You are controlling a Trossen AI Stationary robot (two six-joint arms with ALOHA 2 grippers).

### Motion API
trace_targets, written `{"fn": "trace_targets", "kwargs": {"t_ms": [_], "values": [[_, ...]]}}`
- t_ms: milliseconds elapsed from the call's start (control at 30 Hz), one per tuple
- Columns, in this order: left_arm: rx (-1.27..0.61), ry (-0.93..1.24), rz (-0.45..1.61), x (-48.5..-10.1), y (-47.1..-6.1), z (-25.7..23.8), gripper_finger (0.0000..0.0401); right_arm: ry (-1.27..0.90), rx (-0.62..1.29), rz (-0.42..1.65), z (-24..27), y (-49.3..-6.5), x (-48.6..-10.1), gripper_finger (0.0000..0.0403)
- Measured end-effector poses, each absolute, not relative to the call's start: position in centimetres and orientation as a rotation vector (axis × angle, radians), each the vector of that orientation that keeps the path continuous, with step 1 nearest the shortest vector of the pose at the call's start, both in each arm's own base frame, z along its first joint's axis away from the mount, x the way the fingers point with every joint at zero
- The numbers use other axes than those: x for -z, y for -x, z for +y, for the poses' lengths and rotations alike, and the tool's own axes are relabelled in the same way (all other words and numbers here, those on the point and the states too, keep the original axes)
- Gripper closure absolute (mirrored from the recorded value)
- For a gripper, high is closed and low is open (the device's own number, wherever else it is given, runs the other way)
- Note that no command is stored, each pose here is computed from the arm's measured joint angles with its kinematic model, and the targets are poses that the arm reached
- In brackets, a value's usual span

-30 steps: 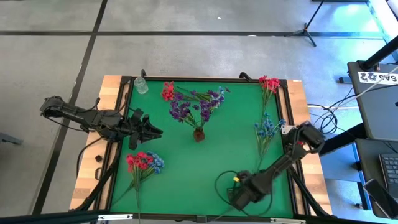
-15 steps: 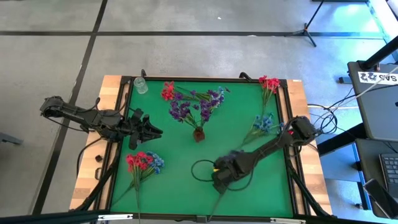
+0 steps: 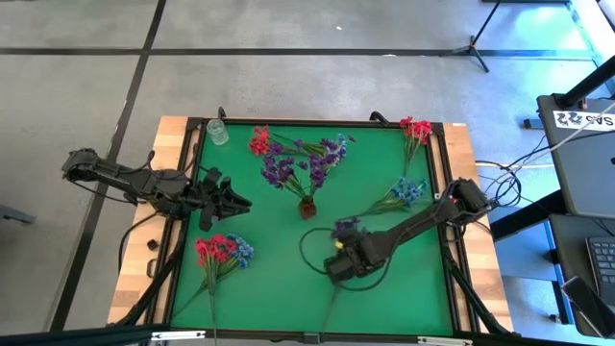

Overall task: Sort flowers into vase by color
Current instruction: Put the violet flowers into the red vase

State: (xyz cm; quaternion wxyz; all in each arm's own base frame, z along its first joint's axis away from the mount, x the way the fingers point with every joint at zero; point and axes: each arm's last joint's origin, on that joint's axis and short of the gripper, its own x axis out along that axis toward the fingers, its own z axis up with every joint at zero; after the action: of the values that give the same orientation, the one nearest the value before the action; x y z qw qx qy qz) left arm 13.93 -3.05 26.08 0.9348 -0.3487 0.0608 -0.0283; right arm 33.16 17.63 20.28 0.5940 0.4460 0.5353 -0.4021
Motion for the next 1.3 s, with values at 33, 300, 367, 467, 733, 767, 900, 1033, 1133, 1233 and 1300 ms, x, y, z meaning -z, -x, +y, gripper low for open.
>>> {"fn": "trace_targets", "kwargs": {"t_ms": [33, 300, 367, 467, 733, 767, 900, 1033, 1133, 1233, 1300], "values": [[0.055, 0.711, 0.123, -26.1, -13.9, -3.0, 0.0277, -1.08, 0.953, 1.22, 17.9, -33.1, -20.0, 0.0249], [-0.004, 0.683, 0.099, -26.1, -13.9, -2.9, 0.0277, -1.261, 0.935, 1.093, 18.1, -33.6, -17.0, 0.0192], [-0.004, 0.683, 0.099, -26.1, -13.9, -2.8, 0.0277, -1.267, 0.981, 1.097, 17.9, -33.2, -16.4, 0.0158], [0.003, 0.684, 0.102, -26.1, -13.9, -2.9, 0.0277, -1.29, 1.017, 1.1, 17.8, -32.9, -15.9, 0.0108], [0.013, 0.685, 0.106, -26.1, -13.9, -2.9, 0.0277, -1.311, 1.032, 1.172, 18.1, -33.0, -16.9, 0.0073], [0.014, 0.685, 0.106, -26.1, -13.9, -2.9, 0.0277, -1.302, 1.044, 1.179, 18.2, -32.9, -17.2, 0.0072], [0.014, 0.684, 0.106, -26.1, -13.9, -2.9, 0.0277, -1.311, 1.073, 1.184, 18.2, -32.8, -17.4, 0.0072], [0.014, 0.684, 0.106, -26.1, -13.9, -2.9, 0.0277, -1.314, 1.108, 1.188, 17.8, -33.2, -16.6, 0.0072], [0.016, 0.684, 0.109, -26.1, -13.9, -2.9, 0.0277, -1.314, 1.128, 1.196, 17.3, -33.9, -15.3, 0.0072], [0.019, 0.684, 0.11, -26.1, -13.9, -2.9, 0.0277, -1.313, 1.117, 1.22, 17.0, -34.4, -14.6, 0.0074], [0.019, 0.689, 0.109, -26.1, -13.9, -2.9, 0.0277, -1.302, 1.12, 1.206, 16.9, -34.4, -14.5, 0.0087]]}}
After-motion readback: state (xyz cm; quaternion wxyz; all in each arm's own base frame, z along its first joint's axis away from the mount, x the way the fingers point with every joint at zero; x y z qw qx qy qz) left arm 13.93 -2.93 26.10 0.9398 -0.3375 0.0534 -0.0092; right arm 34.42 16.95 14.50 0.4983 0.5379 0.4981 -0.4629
